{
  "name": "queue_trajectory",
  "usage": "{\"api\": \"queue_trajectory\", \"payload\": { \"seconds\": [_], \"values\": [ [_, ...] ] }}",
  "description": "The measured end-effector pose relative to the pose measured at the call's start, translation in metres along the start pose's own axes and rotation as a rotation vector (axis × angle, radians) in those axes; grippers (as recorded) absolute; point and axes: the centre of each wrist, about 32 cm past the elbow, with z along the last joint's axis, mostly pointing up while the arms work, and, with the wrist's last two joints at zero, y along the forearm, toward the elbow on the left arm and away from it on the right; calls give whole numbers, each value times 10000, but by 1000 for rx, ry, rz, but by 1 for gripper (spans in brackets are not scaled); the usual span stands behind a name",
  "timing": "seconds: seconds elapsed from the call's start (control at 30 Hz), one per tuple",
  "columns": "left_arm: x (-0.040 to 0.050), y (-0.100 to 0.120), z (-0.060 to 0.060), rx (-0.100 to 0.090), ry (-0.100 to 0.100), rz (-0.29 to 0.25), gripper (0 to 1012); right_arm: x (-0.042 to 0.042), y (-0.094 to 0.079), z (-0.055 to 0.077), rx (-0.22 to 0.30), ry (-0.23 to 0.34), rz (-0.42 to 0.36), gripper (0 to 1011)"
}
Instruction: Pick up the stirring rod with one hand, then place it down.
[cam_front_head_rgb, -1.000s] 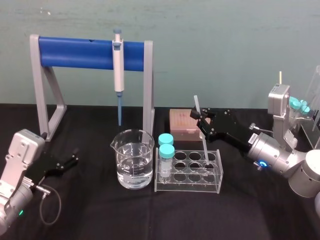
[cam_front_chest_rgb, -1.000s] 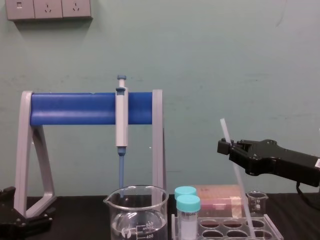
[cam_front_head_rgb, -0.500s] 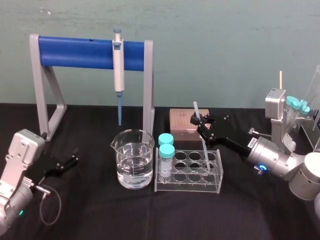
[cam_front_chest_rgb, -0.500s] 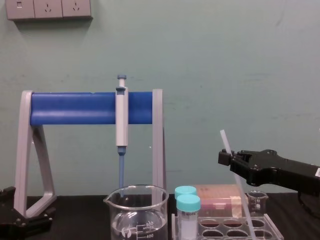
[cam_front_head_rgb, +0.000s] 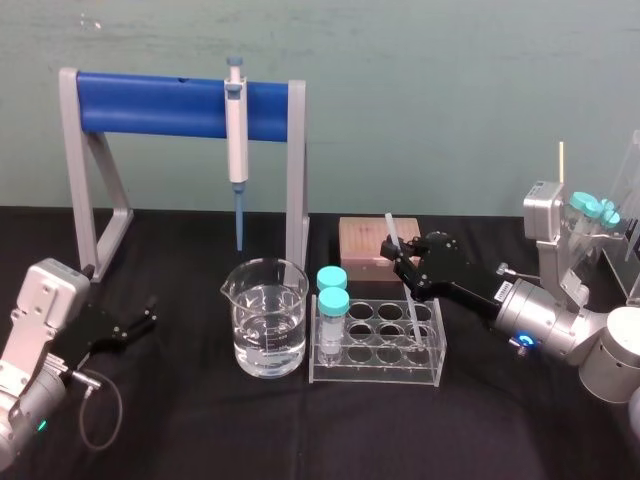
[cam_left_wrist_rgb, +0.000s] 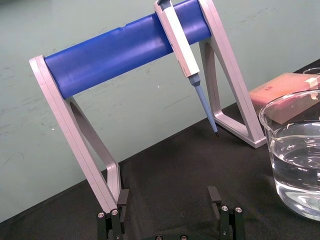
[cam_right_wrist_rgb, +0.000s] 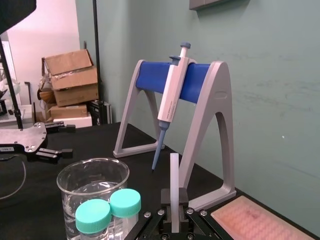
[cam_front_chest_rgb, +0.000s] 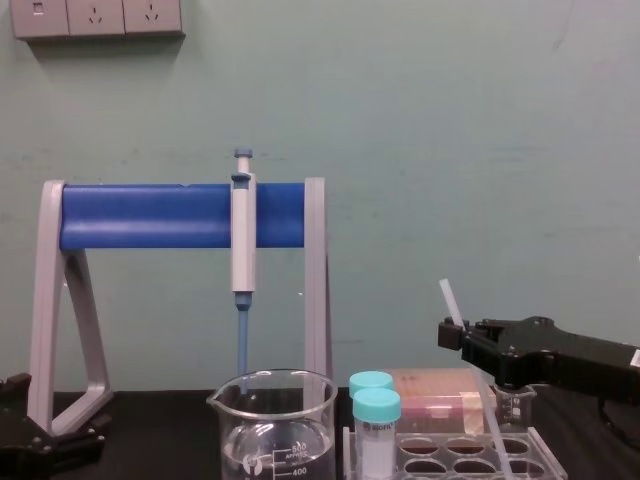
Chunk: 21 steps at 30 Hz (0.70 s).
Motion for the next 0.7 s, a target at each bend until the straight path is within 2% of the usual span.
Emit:
{"api": "queue_trajectory", "payload": {
  "seconds": [0.7],
  "values": [
    [0,0,0,0,0,0,1000,-3,-1,4,0,0,-3,100]
  ]
}}
